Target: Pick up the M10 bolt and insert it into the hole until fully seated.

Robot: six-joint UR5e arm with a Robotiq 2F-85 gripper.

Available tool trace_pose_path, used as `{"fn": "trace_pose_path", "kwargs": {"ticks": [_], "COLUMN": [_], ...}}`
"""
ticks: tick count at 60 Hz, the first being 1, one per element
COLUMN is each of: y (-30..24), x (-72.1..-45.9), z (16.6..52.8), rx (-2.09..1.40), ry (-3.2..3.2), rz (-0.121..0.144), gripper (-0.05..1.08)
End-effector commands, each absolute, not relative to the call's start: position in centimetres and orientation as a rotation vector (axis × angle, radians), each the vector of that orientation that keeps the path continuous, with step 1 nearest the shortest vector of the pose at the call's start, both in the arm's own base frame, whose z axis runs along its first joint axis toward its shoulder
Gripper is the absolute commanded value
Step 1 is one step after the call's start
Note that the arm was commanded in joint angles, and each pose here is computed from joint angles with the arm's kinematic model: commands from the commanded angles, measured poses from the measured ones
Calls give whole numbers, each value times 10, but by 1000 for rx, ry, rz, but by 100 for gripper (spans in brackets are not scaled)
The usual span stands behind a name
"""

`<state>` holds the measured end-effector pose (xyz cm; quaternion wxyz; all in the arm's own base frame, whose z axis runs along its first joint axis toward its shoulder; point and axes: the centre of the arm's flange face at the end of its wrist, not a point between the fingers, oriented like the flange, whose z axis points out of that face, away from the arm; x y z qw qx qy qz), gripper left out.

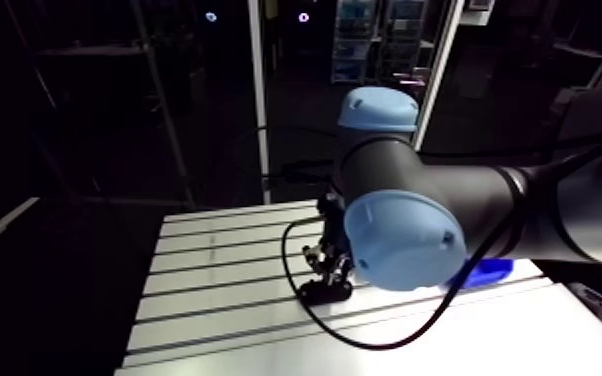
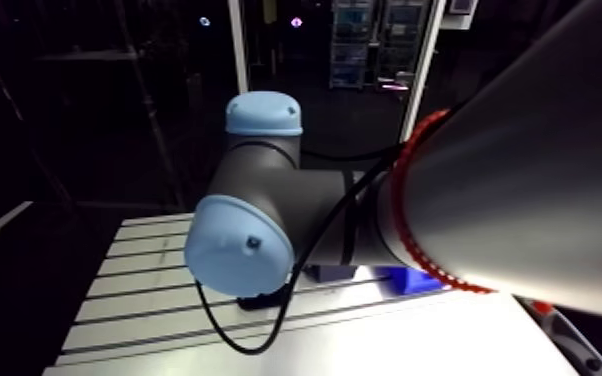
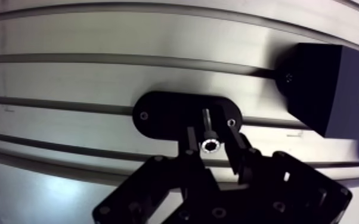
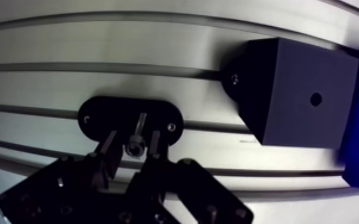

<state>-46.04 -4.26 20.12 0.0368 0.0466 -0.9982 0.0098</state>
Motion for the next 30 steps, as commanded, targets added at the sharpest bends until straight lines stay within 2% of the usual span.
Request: {"fn": "trace_pose_path", "kwargs": {"ticks": [1, 30], "y": [-43, -42], "x": [-461, -461], "z": [201, 199], "rx": [144, 144], "ry": [-3065, -3070], "rz": [31, 32], "gripper": [67, 76]}}
